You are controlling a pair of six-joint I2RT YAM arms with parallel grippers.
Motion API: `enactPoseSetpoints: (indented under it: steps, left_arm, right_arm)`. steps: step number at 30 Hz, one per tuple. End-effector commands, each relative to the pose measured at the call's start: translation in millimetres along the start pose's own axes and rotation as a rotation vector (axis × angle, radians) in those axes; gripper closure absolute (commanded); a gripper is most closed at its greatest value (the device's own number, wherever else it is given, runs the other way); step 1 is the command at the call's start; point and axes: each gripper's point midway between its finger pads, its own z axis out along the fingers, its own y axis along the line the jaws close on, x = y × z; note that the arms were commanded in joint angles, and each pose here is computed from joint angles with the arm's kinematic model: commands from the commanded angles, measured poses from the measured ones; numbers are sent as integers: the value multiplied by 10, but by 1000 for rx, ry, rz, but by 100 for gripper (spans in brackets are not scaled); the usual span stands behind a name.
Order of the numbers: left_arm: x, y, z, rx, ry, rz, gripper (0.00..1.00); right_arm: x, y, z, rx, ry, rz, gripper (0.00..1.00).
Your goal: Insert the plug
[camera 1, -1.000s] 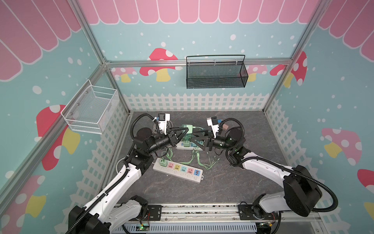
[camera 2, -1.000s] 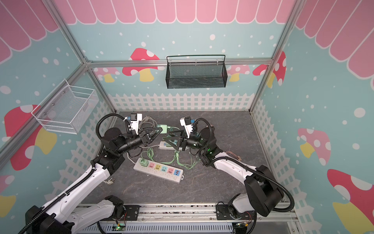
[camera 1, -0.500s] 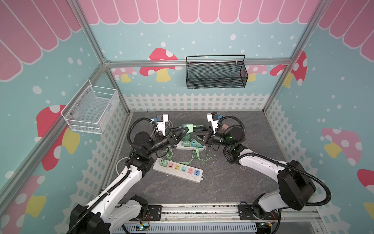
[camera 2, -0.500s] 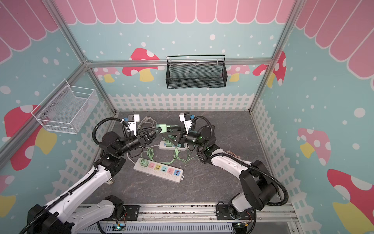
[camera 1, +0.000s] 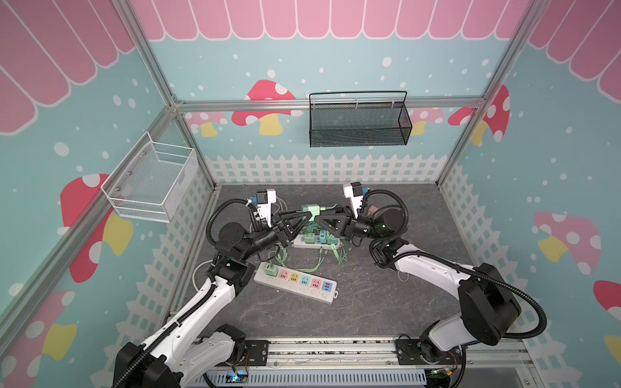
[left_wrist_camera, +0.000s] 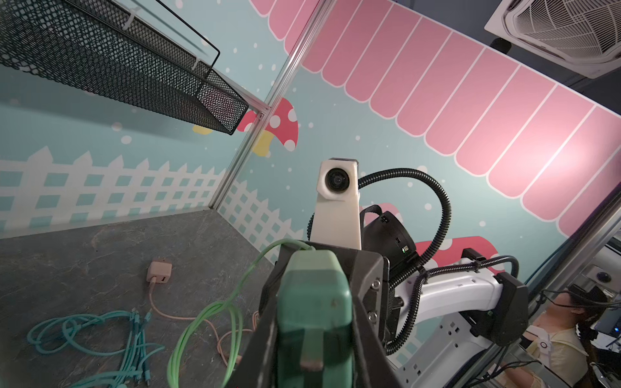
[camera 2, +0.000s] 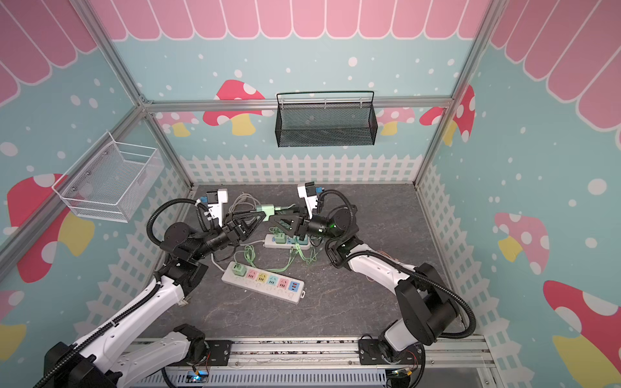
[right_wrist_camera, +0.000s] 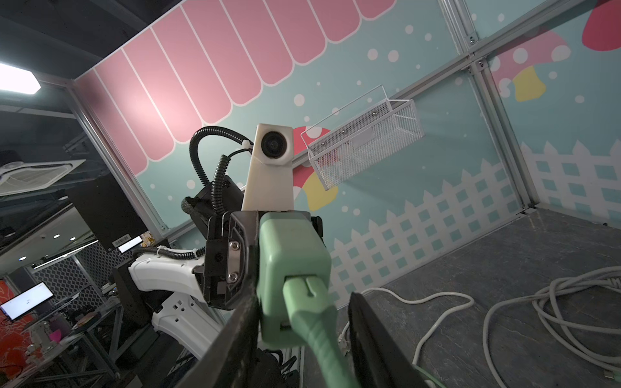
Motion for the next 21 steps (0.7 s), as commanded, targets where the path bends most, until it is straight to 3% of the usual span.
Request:
enactPoseSetpoints:
  steps: [1, 11, 17, 21]
  left_arm:
    - [1, -152, 4, 74, 7, 18, 100]
    - [-8, -202, 24, 105, 2, 32, 100]
    - [28, -155, 40, 84, 26, 22, 100]
    - [66, -130, 11, 58, 39, 28, 86]
  right_arm:
    - [-118, 87, 42, -43, -17, -24, 56]
    - [-133, 132, 60, -69, -9, -31, 57]
    - [-153, 125, 37, -50, -24, -42, 74]
    - [-144, 52, -2, -18, -19, -35, 84]
